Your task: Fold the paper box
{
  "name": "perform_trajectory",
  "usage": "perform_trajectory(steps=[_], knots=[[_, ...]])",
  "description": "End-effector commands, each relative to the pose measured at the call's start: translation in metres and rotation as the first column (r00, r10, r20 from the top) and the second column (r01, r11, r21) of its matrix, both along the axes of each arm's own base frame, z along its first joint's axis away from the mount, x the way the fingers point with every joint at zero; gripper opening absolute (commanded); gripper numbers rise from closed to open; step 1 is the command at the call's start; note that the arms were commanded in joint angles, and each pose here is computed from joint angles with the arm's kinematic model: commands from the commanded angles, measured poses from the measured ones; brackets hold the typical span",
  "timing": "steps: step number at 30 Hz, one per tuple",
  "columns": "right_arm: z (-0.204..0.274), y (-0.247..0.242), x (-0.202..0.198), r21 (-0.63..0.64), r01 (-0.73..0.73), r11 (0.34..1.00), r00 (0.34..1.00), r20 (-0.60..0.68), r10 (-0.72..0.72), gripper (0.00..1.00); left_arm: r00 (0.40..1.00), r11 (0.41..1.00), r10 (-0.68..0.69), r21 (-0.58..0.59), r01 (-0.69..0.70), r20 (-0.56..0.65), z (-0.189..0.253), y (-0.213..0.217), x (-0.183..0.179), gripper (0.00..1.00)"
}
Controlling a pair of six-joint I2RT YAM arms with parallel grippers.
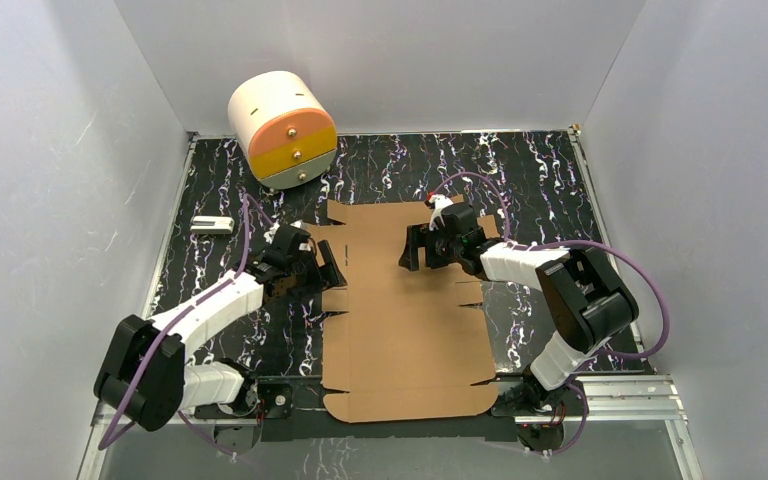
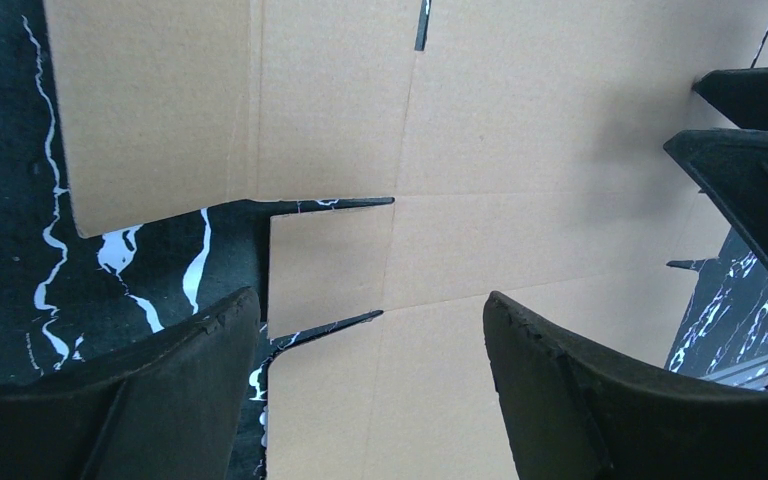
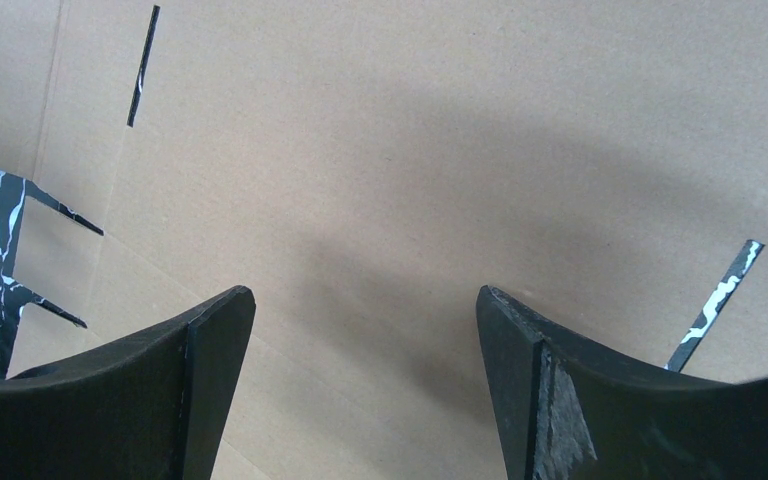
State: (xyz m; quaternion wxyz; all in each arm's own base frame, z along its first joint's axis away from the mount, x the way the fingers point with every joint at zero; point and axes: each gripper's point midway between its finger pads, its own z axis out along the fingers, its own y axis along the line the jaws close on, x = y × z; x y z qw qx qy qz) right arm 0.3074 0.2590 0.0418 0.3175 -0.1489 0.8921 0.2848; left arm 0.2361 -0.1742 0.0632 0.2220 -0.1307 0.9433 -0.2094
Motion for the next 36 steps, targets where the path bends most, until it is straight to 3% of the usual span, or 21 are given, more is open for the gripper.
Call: perform_trajectory(steps=[1,12,27,36], knots=[[0.004,0.007,-0.001,0.025,-0.015,1.000,1.000,0.011,0.015,0.91,1.000,0.999,0.013,-0.037,-0.014,-0.028,-0.007,-0.004,-0.003,0.79],[-0.002,0.010,-0.002,0.019,-0.015,1.000,1.000,0.006,0.015,0.91,0.997,0.999,-0.022,-0.037,0.020,-0.073,-0.028,-0.008,-0.010,0.77],[-0.006,0.012,-0.005,0.012,-0.021,1.000,1.000,-0.005,0.022,0.91,0.996,0.992,-0.078,-0.100,0.081,0.031,0.015,-0.036,-0.002,0.55],[-0.010,0.015,-0.006,0.008,-0.022,1.000,1.000,-0.016,0.023,0.92,0.991,0.983,-0.125,-0.127,0.130,0.051,0.030,-0.057,0.000,0.51]])
